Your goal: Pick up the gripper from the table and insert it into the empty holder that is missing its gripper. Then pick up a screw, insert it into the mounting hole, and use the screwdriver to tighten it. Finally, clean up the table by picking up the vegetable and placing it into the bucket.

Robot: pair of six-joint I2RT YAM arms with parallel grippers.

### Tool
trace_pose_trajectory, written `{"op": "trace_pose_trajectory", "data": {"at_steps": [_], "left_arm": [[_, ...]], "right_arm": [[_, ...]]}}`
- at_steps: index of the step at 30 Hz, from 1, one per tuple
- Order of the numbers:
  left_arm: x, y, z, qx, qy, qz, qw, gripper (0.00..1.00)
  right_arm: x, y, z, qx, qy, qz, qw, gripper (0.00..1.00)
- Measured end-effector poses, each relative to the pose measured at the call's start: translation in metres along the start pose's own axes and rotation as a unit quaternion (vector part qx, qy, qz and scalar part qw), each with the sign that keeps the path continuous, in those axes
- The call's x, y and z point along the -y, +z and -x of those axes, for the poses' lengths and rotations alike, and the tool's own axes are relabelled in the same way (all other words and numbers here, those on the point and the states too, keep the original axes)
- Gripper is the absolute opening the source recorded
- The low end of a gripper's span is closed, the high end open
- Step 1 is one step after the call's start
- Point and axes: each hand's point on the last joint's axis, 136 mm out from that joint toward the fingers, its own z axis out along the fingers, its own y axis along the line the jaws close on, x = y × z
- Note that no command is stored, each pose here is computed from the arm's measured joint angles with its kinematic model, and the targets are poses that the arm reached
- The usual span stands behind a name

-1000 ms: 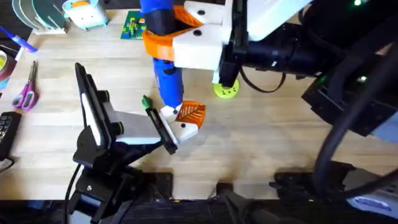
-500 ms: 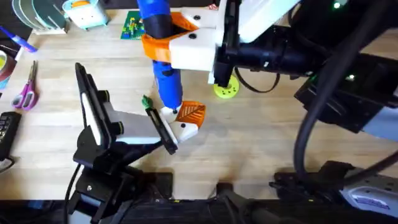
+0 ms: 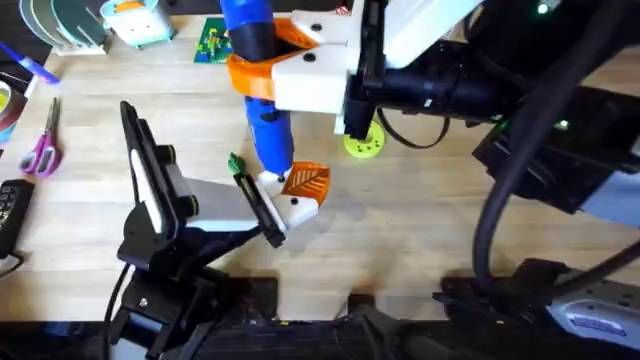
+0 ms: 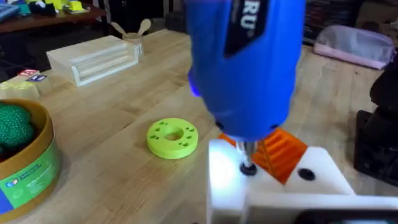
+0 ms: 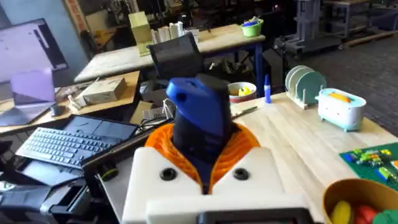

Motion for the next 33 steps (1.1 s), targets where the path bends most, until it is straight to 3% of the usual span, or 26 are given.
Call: {"op": "trace_pose_trajectory", "data": {"at_steps": [10,13,17,20,26,29,33], "left_arm": [[0.0,0.0,0.0,0.0,0.0,0.0,1.0,0.006],[0.0,0.0,0.0,0.0,0.0,0.0,1.0,0.006],[0.0,0.0,0.0,0.0,0.0,0.0,1.0,0.006],[0.0,0.0,0.0,0.0,0.0,0.0,1.0,0.006],[0.0,0.0,0.0,0.0,0.0,0.0,1.0,0.006],[0.0,0.0,0.0,0.0,0.0,0.0,1.0,0.006],[0.0,0.0,0.0,0.0,0.0,0.0,1.0,0.006]], "right_arm": [[0.01,-0.017,0.059,0.11,-0.068,-0.011,0.992,0.022],[0.041,-0.03,0.056,0.096,-0.093,-0.057,0.989,0.022],[0.104,-0.058,0.035,0.035,-0.138,-0.164,0.976,0.022],[0.159,-0.092,0.012,-0.032,-0.177,-0.26,0.949,0.022],[0.251,-0.183,-0.042,-0.193,-0.223,-0.42,0.858,0.022],[0.271,-0.217,-0.061,-0.268,-0.253,-0.454,0.811,0.022],[0.28,-0.239,-0.093,-0.377,-0.295,-0.44,0.76,0.022]]}}
